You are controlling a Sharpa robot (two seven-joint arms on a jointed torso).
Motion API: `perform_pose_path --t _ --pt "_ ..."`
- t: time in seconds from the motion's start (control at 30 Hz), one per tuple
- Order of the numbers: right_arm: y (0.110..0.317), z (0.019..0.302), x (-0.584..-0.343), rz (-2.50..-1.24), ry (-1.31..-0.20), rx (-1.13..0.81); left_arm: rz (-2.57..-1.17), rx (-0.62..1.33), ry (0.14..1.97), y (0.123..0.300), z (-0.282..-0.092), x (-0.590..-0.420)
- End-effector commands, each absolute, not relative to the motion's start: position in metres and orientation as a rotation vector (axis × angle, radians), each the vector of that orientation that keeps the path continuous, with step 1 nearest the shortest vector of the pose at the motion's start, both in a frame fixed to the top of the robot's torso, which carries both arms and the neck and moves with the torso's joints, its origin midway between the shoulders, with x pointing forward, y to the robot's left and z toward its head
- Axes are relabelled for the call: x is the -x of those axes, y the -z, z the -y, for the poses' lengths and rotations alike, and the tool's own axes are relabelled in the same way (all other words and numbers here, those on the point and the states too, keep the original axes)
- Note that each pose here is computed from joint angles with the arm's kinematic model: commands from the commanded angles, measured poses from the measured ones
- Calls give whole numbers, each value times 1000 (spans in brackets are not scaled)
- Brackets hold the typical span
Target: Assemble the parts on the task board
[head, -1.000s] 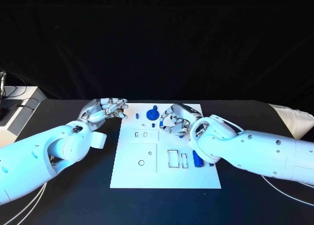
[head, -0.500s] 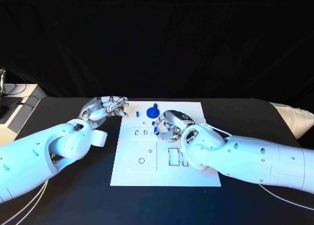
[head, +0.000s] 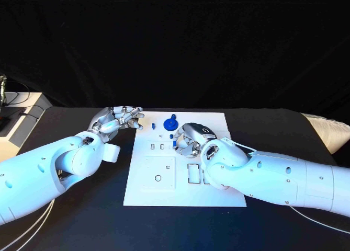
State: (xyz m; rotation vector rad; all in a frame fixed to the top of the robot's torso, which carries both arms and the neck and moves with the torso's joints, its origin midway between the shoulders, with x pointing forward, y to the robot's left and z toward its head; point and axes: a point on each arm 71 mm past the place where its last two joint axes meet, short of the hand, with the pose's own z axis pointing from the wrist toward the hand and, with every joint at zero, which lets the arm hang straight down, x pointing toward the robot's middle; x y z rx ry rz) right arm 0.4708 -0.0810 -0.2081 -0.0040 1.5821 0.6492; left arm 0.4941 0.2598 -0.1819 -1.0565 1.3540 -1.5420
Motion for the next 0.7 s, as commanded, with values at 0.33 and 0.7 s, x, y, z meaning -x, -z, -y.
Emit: perform_pose_path --t 0.33,0.7 --pt "211 78 -472 -1578 -634 40 -1357 1047 1559 182 -258 -494" --pt "213 78 -473 -1570 -634 41 -1359 1047 1560 182 -258 -494"
